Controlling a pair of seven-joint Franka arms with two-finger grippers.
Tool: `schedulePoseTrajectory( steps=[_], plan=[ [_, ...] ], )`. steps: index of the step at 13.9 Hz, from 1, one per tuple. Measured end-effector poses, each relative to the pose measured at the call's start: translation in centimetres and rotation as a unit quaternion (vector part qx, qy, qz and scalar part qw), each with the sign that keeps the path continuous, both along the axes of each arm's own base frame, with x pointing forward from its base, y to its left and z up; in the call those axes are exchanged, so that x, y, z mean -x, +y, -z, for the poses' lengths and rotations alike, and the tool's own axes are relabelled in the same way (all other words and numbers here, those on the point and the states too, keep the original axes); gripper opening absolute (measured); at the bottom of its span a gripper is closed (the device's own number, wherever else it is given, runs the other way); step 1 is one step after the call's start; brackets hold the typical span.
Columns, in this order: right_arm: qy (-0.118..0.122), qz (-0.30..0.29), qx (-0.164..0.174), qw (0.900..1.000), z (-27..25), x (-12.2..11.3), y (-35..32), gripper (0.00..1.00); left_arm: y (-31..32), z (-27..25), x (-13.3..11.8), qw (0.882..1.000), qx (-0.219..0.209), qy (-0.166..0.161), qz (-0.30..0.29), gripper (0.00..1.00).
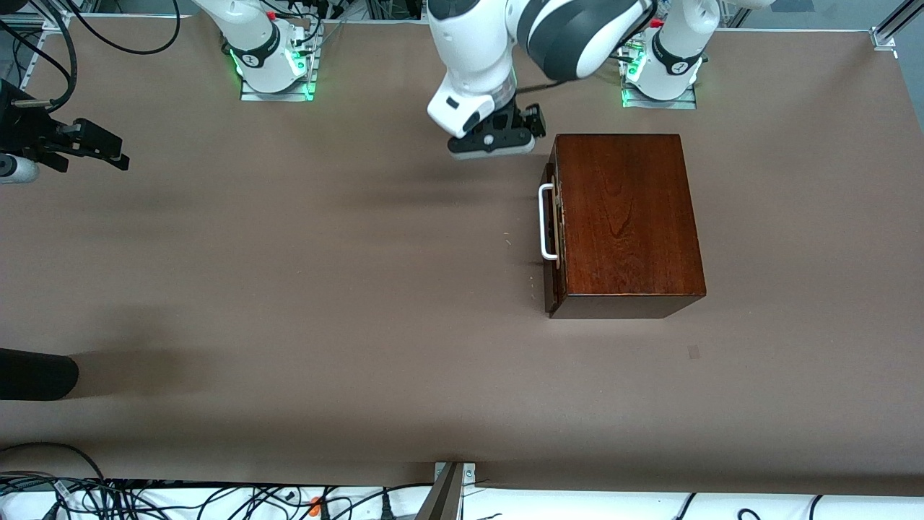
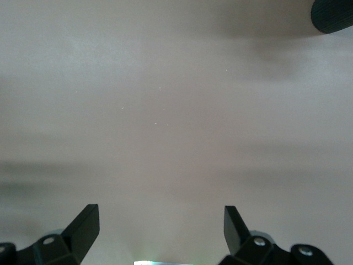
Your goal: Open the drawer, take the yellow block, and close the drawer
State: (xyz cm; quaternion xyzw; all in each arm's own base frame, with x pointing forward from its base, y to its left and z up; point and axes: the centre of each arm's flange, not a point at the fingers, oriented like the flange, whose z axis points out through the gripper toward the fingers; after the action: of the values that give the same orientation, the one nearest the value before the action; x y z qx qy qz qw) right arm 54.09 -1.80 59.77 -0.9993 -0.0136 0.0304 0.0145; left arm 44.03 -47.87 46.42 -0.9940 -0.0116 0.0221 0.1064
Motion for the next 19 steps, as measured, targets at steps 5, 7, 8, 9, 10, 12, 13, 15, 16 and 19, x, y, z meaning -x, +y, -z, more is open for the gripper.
schedulePoseTrajectory(
  steps=[5, 7, 8, 9, 10, 12, 13, 15, 16, 19],
  plan=[
    [0.003, 0.000, 0.000, 1.000, 0.0, 0.1, 0.0, 1.00, -0.5, 6.8, -2.0, 1.000, -0.027, 0.005, 0.012, 1.00],
    [0.003, 0.000, 0.000, 1.000, 0.0, 0.1, 0.0, 1.00, -0.4, 9.8, -2.3, 0.999, -0.038, 0.006, 0.019, 1.00],
    [0.003, 0.000, 0.000, 1.000, 0.0, 0.1, 0.0, 1.00, -0.1, 11.2, -2.3, 0.999, -0.043, 0.007, 0.022, 1.00],
    [0.003, 0.000, 0.000, 1.000, 0.0, 0.1, 0.0, 1.00, 0.4, 12.4, -2.3, 0.998, -0.050, 0.005, 0.026, 1.00],
    [0.003, 0.000, 0.000, 1.000, 0.0, 0.1, 0.0, 1.00, 0.9, 13.4, -2.5, 0.998, -0.055, 0.003, 0.027, 1.00],
    [0.003, 0.000, 0.000, 1.000, 0.0, 0.1, 0.0, 1.00, 1.9, 14.9, -2.8, 0.998, -0.056, 0.004, 0.026, 1.00],
    [0.003, 0.000, 0.000, 1.000, 0.0, 0.1, 0.0, 1.00, 2.4, 15.5, -2.9, 0.998, -0.057, 0.003, 0.027, 1.00],
    [0.003, 0.000, 0.000, 1.000, 0.0, 0.1, 0.0, 1.00, 2.9, 16.7, -2.7, 0.997, -0.067, 0.001, 0.034, 1.00],
    [0.003, 0.000, 0.000, 1.000, 0.0, 0.1, 0.0, 1.00, 3.0, 17.1, -2.6, 0.997, -0.068, 0.002, 0.036, 1.00],
    [0.003, 0.000, 0.000, 1.000, 0.0, 0.1, 0.0, 1.00, 3.2, 18.2, -2.7, 0.997, -0.068, 0.005, 0.037, 1.00]
  ],
)
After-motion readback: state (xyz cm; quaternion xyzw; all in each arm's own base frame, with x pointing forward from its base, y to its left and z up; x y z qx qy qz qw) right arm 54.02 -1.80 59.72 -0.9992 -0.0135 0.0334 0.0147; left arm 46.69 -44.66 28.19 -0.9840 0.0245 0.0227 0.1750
